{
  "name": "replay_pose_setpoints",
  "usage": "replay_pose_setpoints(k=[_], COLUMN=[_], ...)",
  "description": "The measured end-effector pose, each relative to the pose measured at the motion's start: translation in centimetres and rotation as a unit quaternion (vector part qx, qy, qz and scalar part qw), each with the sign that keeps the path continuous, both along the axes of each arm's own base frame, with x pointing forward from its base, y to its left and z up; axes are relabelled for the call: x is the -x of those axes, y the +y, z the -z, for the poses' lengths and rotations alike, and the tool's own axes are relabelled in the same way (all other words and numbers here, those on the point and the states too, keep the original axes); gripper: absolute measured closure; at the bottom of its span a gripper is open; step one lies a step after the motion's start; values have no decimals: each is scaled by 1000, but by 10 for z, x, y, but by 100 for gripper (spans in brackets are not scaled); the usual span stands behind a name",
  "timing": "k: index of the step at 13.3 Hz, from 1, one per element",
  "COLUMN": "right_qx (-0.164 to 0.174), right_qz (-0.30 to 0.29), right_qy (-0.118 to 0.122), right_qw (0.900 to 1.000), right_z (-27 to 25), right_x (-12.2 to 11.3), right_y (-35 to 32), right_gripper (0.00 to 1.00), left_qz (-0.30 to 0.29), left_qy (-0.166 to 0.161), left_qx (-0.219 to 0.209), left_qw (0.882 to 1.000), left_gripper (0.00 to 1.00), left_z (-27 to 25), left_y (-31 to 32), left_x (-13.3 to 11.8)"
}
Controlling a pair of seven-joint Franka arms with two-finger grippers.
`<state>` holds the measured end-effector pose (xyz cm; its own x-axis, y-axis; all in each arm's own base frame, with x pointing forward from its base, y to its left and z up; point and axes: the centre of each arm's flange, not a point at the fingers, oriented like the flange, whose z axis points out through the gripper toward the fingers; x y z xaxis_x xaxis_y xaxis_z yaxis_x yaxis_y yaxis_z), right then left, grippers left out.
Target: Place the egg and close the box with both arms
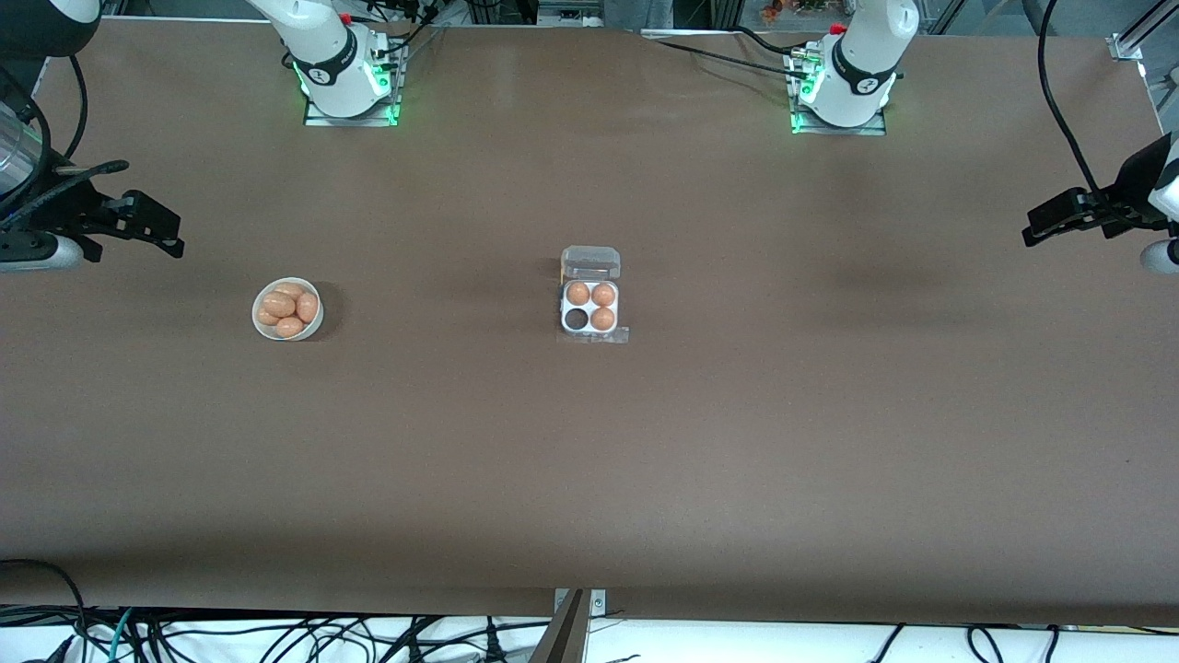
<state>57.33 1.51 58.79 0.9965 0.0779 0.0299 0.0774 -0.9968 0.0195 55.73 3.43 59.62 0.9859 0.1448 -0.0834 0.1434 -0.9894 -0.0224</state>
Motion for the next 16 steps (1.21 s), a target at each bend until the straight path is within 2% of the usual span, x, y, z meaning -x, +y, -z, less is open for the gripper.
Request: replay_pose_setpoints(k=[16], right_qx=[0], right_qz=[0], right_qy=[2], right_qw=[1000], right_z=[0], right_x=[0], right_y=[0], right_gripper=[0], left_qz=[-4], left_qy=[3], left_qx=[0], left_qw=[1000], left_gripper=[0], left_z=[3], left_y=[4], left_x=[-2])
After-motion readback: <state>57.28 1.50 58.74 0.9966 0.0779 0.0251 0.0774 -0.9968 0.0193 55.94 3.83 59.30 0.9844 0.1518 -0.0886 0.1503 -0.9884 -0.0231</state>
